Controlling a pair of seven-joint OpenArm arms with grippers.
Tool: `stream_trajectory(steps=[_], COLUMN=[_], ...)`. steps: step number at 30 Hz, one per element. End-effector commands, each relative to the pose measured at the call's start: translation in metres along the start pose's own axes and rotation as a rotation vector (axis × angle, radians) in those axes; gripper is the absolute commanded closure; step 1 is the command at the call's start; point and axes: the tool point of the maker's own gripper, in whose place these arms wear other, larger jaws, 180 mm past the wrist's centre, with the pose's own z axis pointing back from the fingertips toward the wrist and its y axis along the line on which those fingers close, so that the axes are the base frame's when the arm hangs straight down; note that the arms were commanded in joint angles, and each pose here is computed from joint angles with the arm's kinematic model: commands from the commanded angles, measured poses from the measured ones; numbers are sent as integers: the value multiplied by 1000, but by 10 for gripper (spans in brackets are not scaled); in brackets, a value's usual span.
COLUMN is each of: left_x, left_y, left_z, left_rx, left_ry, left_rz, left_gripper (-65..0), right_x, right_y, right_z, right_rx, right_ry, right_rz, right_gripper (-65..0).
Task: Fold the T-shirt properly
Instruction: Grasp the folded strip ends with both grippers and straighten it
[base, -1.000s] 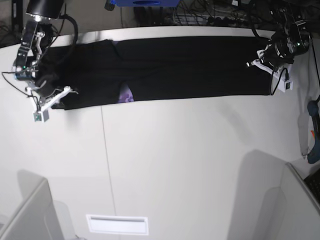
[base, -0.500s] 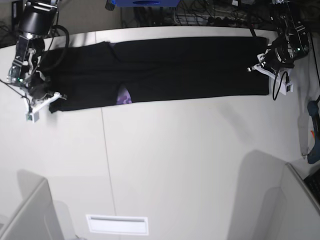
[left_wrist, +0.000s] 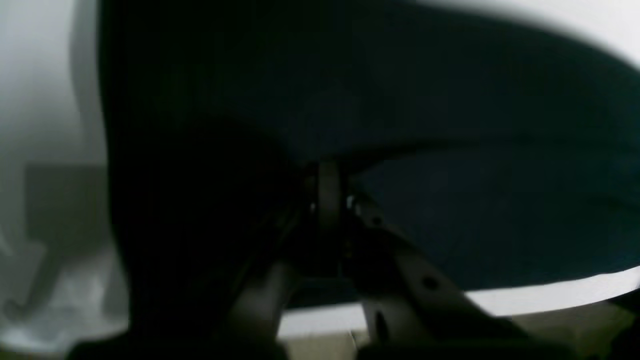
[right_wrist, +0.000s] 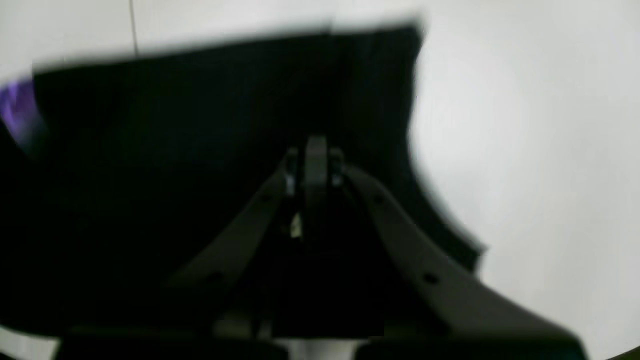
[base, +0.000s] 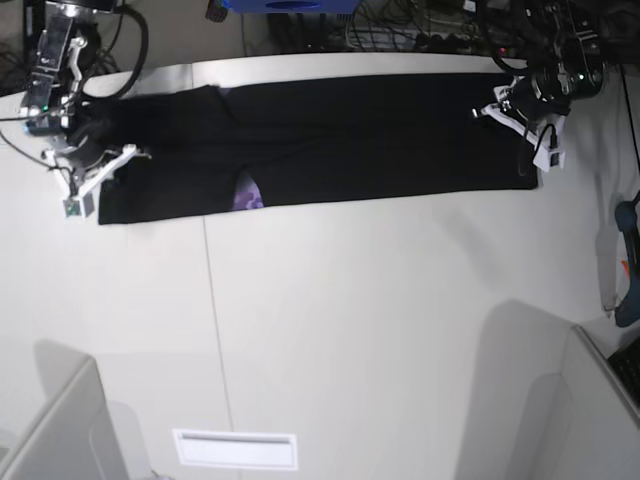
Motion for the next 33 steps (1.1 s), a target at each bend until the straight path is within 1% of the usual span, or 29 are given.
stream_trajectory(steps=[1, 5, 8, 14, 17, 21, 26, 29, 33], left_x=[10, 9, 13, 32, 46, 61, 74, 81, 85], left_y=[4, 12, 15, 13, 9, 3, -5, -1, 3], left_z=[4, -5, -14, -27, -31, -29, -12, 13, 47], left_rx=[9, 13, 8, -12, -27, -40, -44, -24, -73], left_ry=[-33, -10, -3, -23, -44, -75, -136, -216, -318], left_rz=[-11, 16, 42, 78, 84, 75, 38, 32, 112], left_gripper=[0, 0, 0, 0, 0, 0, 0, 0, 0], right_x=[12, -17, -30, -25, -11, 4, 21, 33, 44], right_y=[-3, -4, -9, -18, -19, -19, -12, -4, 14], right_z=[3, -9, -18, -40, -49, -50, -36, -19, 6], right_rx=[-3, 6, 5, 5, 10, 11, 15, 18, 30], right_ry=[-46, 29, 67, 63, 46, 22, -39, -100, -171], right_rz=[5, -32, -59, -119, -139, -141, -109, -66, -23], right_gripper=[0, 0, 0, 0, 0, 0, 0, 0, 0])
